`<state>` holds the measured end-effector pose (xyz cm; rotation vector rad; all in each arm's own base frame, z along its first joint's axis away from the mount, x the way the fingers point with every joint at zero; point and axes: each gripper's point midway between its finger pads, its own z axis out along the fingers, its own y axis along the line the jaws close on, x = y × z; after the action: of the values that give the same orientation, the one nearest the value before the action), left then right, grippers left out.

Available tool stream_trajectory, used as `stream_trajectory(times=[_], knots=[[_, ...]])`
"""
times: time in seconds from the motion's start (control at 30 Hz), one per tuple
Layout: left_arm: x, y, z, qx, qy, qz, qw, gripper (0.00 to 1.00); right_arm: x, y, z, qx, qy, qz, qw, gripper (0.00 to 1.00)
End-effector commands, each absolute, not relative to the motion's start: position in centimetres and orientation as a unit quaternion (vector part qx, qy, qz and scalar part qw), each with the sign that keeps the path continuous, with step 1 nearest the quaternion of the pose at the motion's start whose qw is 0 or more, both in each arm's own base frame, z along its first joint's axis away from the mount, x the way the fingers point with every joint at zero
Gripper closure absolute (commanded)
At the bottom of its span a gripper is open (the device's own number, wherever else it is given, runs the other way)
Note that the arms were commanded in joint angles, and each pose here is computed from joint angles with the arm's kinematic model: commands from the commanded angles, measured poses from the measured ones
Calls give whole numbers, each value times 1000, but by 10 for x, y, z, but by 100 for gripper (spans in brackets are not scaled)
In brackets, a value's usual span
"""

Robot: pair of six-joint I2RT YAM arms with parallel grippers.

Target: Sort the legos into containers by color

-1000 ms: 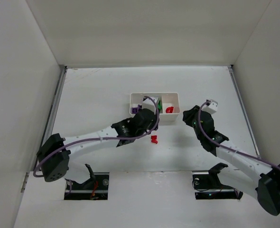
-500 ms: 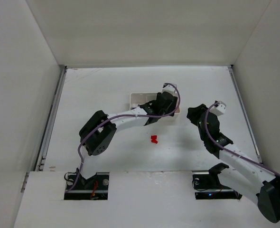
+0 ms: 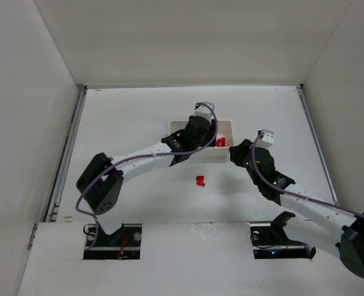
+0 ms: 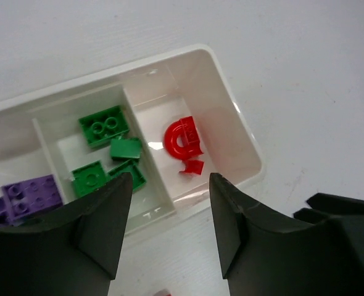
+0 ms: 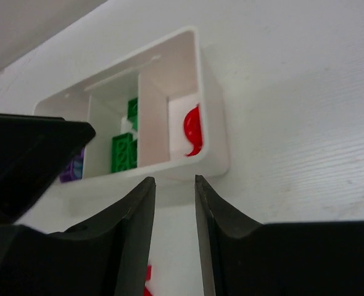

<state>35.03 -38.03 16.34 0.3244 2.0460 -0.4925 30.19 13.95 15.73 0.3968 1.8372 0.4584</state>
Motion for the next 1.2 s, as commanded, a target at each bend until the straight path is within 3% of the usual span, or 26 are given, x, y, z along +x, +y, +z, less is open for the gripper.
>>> stream_trajectory(times=[0.0,0.1,0.2,0.3,0.67,0.9,1.03,1.17], knots=[[342,-341,209,72,819,-225,523,51,294,189,174,85,789,248,555,63],[321,-314,204,56,824,-228,516,54,267,229,151,14,821,269,503,60],[298,-291,196,43,831,-233,503,55,242,254,132,-49,840,266,471,44],[278,-269,183,29,842,-232,485,55,223,273,112,-97,857,255,437,37],[255,-220,142,-13,864,-212,455,55,220,293,58,-158,895,173,380,37],[253,-216,133,-11,869,-211,448,55,218,297,35,-167,907,144,360,51],[252,-211,128,-14,871,-205,446,54,214,296,24,-170,913,131,348,66],[252,-208,127,-11,872,-202,446,53,214,300,45,-167,904,144,366,75]])
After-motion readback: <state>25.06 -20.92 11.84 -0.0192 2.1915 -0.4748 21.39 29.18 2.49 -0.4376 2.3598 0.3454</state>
